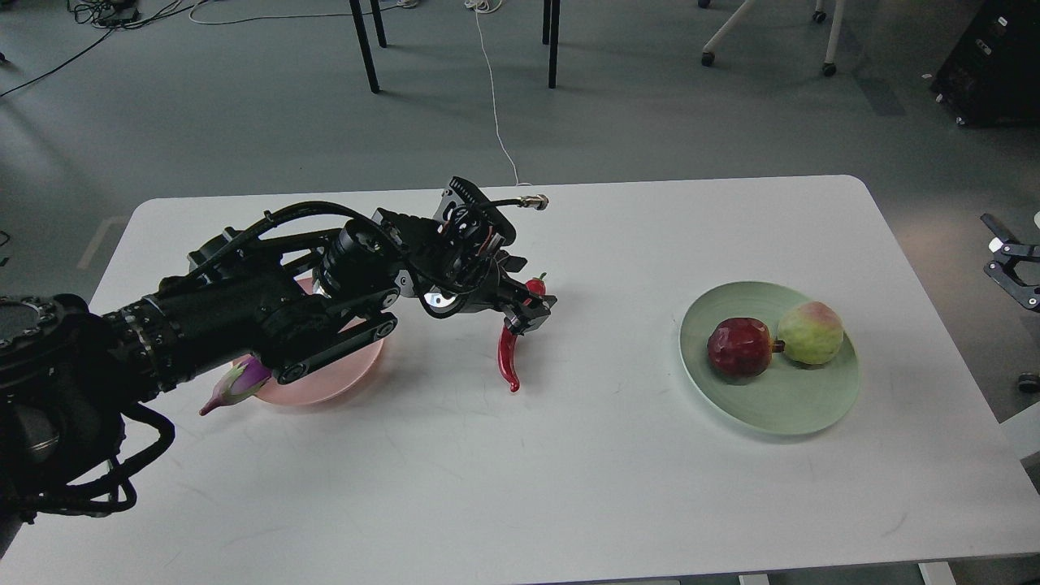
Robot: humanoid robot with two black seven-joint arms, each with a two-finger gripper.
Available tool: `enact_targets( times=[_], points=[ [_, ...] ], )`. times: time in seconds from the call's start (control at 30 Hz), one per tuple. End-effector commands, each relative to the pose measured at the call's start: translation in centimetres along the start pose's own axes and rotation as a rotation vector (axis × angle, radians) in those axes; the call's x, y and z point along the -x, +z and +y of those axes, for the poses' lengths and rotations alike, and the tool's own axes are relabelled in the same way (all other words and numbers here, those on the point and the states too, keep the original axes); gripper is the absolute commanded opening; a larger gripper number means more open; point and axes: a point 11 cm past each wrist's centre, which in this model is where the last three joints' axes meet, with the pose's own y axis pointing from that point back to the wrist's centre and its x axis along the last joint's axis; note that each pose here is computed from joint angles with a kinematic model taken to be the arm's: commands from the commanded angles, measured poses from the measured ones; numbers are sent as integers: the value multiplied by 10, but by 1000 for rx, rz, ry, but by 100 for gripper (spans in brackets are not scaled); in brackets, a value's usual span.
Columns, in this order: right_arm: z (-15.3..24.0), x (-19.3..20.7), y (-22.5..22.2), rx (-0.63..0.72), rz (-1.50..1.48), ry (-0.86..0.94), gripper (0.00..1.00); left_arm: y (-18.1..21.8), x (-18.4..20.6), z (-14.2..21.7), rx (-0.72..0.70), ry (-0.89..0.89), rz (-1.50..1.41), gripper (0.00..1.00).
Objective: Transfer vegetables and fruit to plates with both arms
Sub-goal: 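Reach the left hand to the red chili pepper and grasp it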
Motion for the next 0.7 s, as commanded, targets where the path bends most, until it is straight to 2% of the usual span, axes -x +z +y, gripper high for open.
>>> enact_targets(
  times=[0.0, 0.27, 0.67],
  points=[
    [0, 0, 0, -1, 0, -1, 99, 4, 18, -6, 4, -41, -33, 69],
    [-1, 1, 0, 0, -2, -3, 99, -6, 37, -12, -35, -70, -34, 66],
    [-2, 1, 1, -3, -6, -5, 99, -3, 41, -15, -29, -64, -39, 64]
  ],
)
